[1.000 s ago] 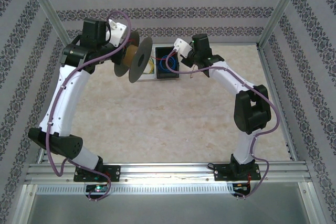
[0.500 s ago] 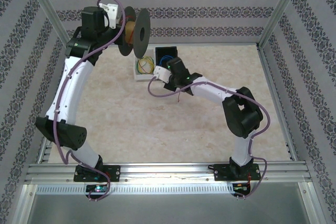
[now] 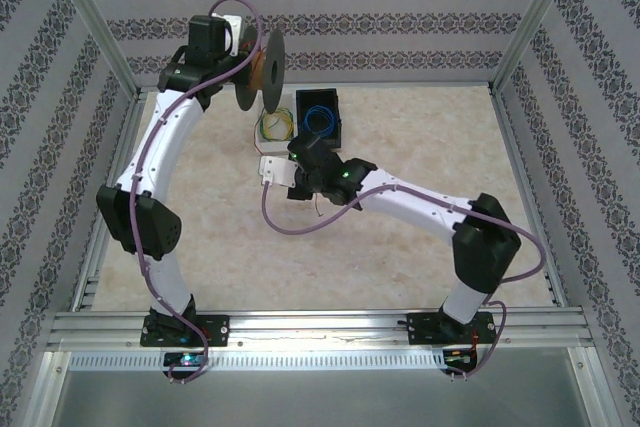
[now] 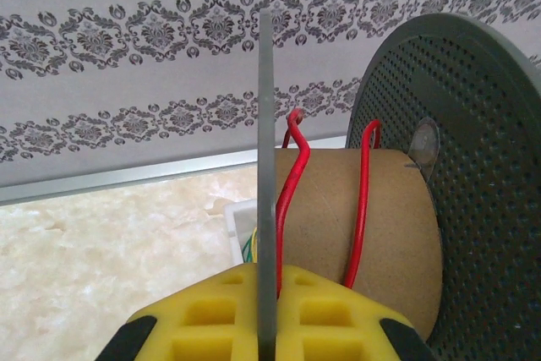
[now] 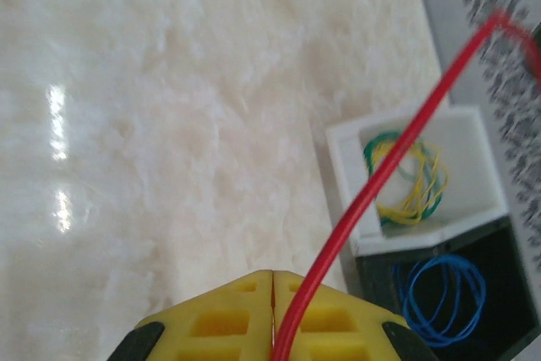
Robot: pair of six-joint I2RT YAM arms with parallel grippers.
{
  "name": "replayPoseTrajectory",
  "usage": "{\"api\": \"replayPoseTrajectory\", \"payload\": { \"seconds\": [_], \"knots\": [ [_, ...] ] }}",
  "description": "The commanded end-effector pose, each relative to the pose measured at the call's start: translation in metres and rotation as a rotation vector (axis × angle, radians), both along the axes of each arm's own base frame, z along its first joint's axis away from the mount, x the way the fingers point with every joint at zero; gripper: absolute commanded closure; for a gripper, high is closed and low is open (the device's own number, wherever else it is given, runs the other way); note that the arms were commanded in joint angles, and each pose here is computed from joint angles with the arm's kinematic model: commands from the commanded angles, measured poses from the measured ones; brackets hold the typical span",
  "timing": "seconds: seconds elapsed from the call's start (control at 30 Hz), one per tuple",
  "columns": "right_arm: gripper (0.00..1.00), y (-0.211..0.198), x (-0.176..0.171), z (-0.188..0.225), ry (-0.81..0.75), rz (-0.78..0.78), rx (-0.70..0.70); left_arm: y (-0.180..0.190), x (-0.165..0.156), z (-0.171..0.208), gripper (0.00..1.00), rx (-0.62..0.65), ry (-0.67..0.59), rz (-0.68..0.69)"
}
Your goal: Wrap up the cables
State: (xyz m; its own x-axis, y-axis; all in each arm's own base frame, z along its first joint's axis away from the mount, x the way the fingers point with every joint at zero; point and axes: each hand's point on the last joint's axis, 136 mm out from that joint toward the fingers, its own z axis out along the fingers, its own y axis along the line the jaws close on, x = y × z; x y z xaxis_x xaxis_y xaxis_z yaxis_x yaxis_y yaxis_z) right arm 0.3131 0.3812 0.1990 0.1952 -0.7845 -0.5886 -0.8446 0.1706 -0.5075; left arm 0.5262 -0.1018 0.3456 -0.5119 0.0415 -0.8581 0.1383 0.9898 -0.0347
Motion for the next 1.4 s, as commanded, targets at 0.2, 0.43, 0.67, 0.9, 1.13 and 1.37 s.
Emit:
{"api": "replayPoseTrajectory", "payload": {
  "seconds": [0.2, 0.43, 0.67, 0.9, 1.13, 1.37],
  "knots": [
    [1.00, 0.014, -0.010, 0.134, -0.266, 0.156, 0.106, -0.022, 0.005, 0.028, 1.00, 0.096, -0.109, -0.029],
    [1.00, 0.007, 0.016, 0.199, -0.421, 0.148, 0.123, -0.032, -0.002, -0.001, 1.00, 0.181, -0.039, -0.059],
    [1.00, -0.014, 0.045, 0.248, -0.525, 0.080, 0.155, -0.037, -0.017, -0.034, 1.00, 0.208, 0.016, -0.090],
    [1.00, -0.042, 0.089, 0.262, -0.547, -0.015, 0.157, -0.038, -0.040, -0.047, 1.00, 0.232, 0.040, -0.149],
    [1.00, -0.071, 0.119, 0.261, -0.524, -0.088, 0.182, -0.037, -0.072, -0.044, 1.00, 0.258, 0.063, -0.225],
    [1.00, -0.092, 0.146, 0.254, -0.485, -0.131, 0.190, -0.057, -0.113, -0.039, 1.00, 0.233, 0.085, -0.438]
  ]
}}
